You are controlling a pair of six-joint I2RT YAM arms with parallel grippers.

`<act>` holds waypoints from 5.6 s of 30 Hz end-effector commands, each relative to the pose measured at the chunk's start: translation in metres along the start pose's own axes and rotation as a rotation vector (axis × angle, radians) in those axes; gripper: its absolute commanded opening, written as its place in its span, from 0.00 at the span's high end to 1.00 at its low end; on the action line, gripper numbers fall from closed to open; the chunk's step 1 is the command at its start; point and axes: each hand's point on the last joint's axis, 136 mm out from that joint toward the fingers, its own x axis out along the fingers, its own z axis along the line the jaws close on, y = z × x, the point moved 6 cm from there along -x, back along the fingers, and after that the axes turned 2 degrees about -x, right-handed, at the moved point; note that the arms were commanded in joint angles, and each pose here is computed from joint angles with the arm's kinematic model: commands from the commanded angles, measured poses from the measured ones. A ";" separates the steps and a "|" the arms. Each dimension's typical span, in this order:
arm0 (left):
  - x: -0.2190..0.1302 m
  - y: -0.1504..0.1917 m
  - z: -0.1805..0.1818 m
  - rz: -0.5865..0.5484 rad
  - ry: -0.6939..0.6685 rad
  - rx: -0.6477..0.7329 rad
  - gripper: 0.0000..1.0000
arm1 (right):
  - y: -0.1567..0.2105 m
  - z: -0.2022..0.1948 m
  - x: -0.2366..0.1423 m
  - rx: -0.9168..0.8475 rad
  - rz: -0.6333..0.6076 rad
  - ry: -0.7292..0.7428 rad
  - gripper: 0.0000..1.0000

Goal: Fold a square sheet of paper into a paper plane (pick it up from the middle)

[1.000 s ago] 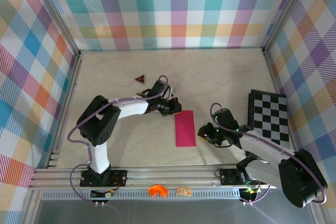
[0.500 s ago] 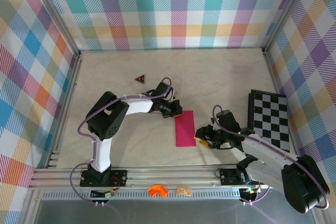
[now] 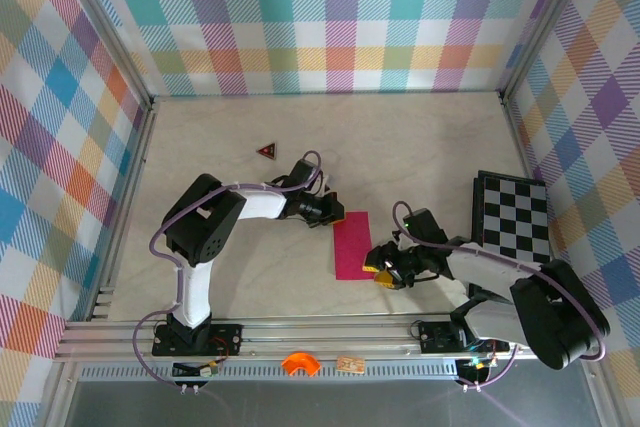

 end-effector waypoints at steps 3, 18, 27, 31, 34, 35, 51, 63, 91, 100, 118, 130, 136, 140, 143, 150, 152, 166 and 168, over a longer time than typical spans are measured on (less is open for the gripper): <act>0.002 0.012 0.020 0.042 -0.057 -0.050 1.00 | -0.008 0.020 0.000 -0.065 -0.004 -0.066 0.49; 0.001 0.008 0.011 0.070 -0.047 -0.027 1.00 | -0.051 0.046 0.006 -0.173 -0.064 -0.088 0.59; 0.000 0.006 0.004 0.060 -0.021 -0.025 1.00 | -0.068 0.042 0.004 -0.191 -0.016 -0.121 0.72; -0.004 0.002 -0.005 0.048 0.003 -0.019 1.00 | -0.070 0.040 0.007 -0.198 0.006 -0.129 0.84; -0.015 0.000 -0.018 0.026 0.037 0.007 1.00 | -0.071 0.041 0.008 -0.214 0.005 -0.134 0.92; -0.020 0.000 -0.024 0.011 0.054 0.018 0.98 | -0.072 0.042 0.008 -0.216 0.003 -0.137 0.93; -0.131 0.026 -0.064 -0.332 0.067 0.270 0.74 | -0.089 0.058 0.020 -0.092 -0.167 -0.174 0.97; -0.116 0.093 -0.069 -0.315 -0.127 0.622 0.65 | -0.084 0.061 0.022 -0.148 -0.147 -0.136 0.84; -0.026 0.169 -0.075 -0.262 -0.812 1.298 0.24 | -0.085 0.065 0.017 -0.198 -0.134 -0.149 0.94; -0.016 0.167 -0.070 -0.250 -0.870 1.323 0.44 | -0.085 0.065 0.018 -0.190 -0.126 -0.156 0.91; -0.020 0.166 -0.068 -0.254 -0.804 1.209 0.92 | -0.084 0.059 0.010 -0.172 -0.187 -0.096 0.78; -0.032 0.135 -0.062 -0.054 -0.359 0.783 0.84 | -0.068 0.013 -0.039 -0.124 -0.481 0.128 0.68; -0.031 0.131 -0.055 0.022 -0.324 0.747 0.78 | -0.055 0.012 -0.046 -0.157 -0.490 0.099 0.64; -0.029 0.131 -0.053 0.054 -0.340 0.757 0.74 | -0.050 0.014 -0.045 -0.181 -0.455 0.071 0.64; -0.033 0.132 -0.046 0.073 -0.385 0.760 0.72 | -0.049 0.014 -0.044 -0.180 -0.440 0.067 0.64; -0.036 0.132 -0.045 0.097 -0.407 0.792 0.71 | -0.050 0.016 -0.038 -0.185 -0.406 0.042 0.64; -0.037 0.131 -0.046 0.091 -0.415 0.803 0.72 | -0.050 0.017 -0.036 -0.187 -0.393 0.035 0.64; -0.038 0.121 -0.051 -0.004 -0.404 0.783 0.74 | -0.048 0.015 -0.030 -0.171 -0.357 0.009 0.64; -0.038 0.120 -0.049 -0.010 -0.411 0.774 0.74 | -0.048 0.015 -0.029 -0.168 -0.355 0.008 0.64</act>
